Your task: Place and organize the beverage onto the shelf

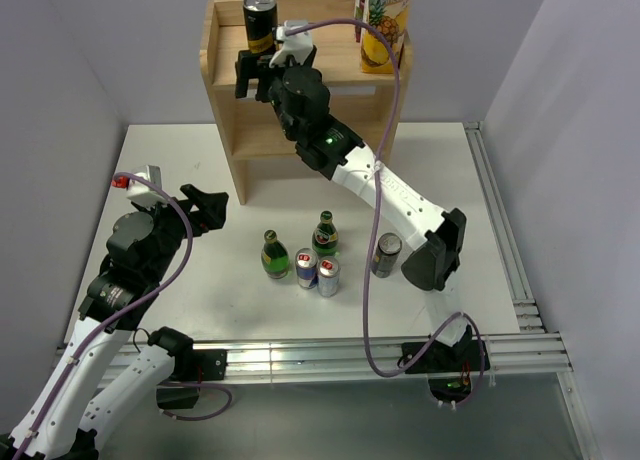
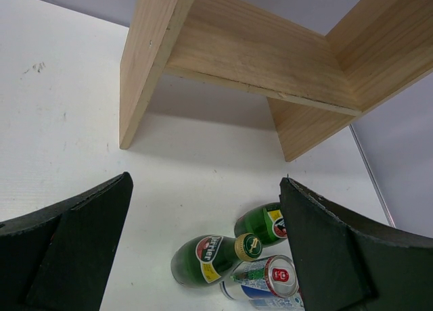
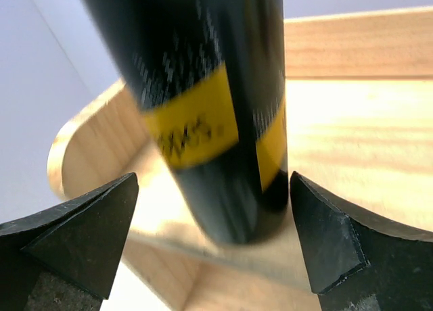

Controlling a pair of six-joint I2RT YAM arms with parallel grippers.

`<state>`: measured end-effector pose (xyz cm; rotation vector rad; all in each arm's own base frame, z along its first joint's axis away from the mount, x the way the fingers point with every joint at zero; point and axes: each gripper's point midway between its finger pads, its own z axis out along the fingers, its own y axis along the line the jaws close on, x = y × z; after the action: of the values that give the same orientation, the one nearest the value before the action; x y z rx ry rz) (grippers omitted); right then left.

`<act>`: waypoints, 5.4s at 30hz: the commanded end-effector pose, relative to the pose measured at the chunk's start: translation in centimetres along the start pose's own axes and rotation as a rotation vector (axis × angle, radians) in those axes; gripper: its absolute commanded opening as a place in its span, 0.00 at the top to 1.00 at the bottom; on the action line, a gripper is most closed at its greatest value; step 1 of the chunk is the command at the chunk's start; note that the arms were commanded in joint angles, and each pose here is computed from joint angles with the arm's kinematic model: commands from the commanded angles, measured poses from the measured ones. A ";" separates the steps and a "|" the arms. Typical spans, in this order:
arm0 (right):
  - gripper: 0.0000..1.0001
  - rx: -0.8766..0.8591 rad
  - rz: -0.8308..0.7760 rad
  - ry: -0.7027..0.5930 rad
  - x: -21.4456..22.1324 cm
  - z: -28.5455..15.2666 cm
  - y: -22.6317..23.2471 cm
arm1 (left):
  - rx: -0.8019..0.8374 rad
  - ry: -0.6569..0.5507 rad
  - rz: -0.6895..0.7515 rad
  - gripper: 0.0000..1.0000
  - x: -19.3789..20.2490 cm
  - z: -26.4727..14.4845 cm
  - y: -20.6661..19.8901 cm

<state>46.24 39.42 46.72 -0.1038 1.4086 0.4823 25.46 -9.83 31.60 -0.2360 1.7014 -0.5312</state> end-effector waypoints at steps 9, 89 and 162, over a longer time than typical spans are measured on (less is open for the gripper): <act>0.00 0.125 -0.071 0.231 7.6 -4.7 -2.5 | -0.003 -0.033 0.005 0.03 -0.9 -0.1 -0.1; 0.20 0.939 0.009 0.362 32.9 -33.8 -26.4 | 0.041 0.046 0.011 0.03 1.0 1.3 -0.9; 1.00 0.162 -0.195 0.012 -9.9 -6.7 -6.3 | 0.025 0.000 0.009 0.03 -0.1 0.2 -0.5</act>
<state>42.34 31.62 45.27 -0.2727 1.6300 0.1424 25.54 -10.38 31.19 -0.2160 1.7217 -0.5476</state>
